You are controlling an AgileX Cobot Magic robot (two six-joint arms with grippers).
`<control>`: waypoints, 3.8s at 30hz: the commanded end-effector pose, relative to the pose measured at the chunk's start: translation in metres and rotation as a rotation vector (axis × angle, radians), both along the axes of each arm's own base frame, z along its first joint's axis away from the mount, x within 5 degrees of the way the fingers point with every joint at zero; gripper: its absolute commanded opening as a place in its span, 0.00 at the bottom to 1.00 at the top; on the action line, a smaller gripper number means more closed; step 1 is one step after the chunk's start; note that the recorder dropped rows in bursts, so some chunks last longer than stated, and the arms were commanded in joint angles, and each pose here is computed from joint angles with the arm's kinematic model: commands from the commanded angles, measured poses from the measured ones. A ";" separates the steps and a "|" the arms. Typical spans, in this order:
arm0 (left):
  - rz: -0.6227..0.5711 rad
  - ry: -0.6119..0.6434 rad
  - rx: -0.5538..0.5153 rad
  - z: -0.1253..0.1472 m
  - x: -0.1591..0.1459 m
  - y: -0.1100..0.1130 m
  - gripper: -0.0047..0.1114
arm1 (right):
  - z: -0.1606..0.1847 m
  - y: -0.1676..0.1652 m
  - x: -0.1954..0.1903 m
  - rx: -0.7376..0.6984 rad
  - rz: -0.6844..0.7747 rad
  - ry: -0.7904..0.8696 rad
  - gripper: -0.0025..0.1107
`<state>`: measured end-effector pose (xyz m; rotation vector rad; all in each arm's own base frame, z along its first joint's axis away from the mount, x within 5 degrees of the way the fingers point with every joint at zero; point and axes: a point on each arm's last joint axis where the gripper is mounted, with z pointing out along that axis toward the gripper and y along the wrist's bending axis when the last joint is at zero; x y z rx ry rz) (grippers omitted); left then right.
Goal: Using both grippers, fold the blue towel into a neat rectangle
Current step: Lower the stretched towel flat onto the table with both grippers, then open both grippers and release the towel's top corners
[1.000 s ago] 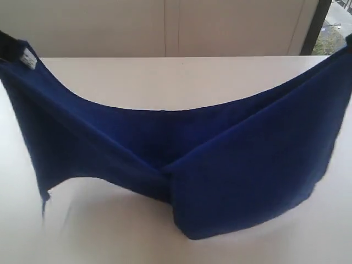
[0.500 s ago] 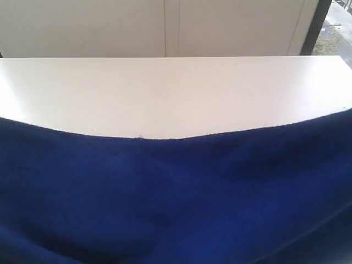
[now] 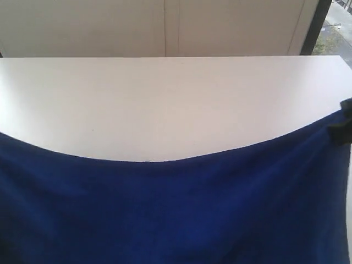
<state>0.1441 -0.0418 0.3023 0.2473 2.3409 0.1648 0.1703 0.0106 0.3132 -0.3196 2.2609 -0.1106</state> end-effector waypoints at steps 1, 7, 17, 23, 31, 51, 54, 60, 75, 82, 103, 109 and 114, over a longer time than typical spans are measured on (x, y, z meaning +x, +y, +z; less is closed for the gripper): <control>0.011 -0.045 0.066 -0.027 0.036 -0.014 0.04 | -0.027 0.001 0.041 -0.013 -0.022 -0.011 0.02; 0.071 -0.103 0.216 -0.054 0.076 -0.023 0.04 | -0.056 0.006 0.081 0.000 0.003 -0.032 0.02; 0.115 -0.126 0.235 -0.081 0.131 -0.029 0.04 | -0.089 -0.015 0.122 0.017 -0.082 0.006 0.02; 0.185 -0.103 0.174 -0.090 0.165 -0.014 0.04 | -0.099 -0.019 0.148 0.016 -0.089 0.015 0.02; 0.209 -0.088 0.124 -0.103 0.205 -0.007 0.04 | -0.115 -0.040 0.188 0.020 -0.147 0.031 0.02; 0.271 -0.105 0.058 -0.130 0.277 -0.006 0.04 | -0.152 -0.069 0.257 0.020 -0.202 0.059 0.02; 0.304 -0.091 0.044 -0.136 0.280 0.002 0.04 | -0.157 -0.070 0.263 0.020 -0.204 0.062 0.02; 0.325 -0.071 -0.049 -0.143 0.284 0.016 0.04 | -0.166 -0.075 0.275 0.020 -0.211 0.060 0.02; 0.320 -0.030 -0.126 -0.164 0.288 0.011 0.04 | -0.190 -0.077 0.287 0.020 -0.209 0.089 0.02; 0.327 -0.048 -0.200 -0.162 0.297 0.006 0.04 | -0.197 -0.085 0.288 0.010 -0.211 0.071 0.02; 0.401 -0.051 -0.216 -0.174 0.311 0.020 0.04 | -0.206 -0.099 0.290 0.010 -0.229 0.028 0.02; 0.380 -0.053 -0.241 -0.174 0.312 0.019 0.18 | -0.205 -0.099 0.291 0.010 -0.228 0.012 0.24; 0.380 -0.053 -0.241 -0.174 0.312 0.019 0.43 | -0.203 -0.099 0.290 0.011 -0.229 0.013 0.38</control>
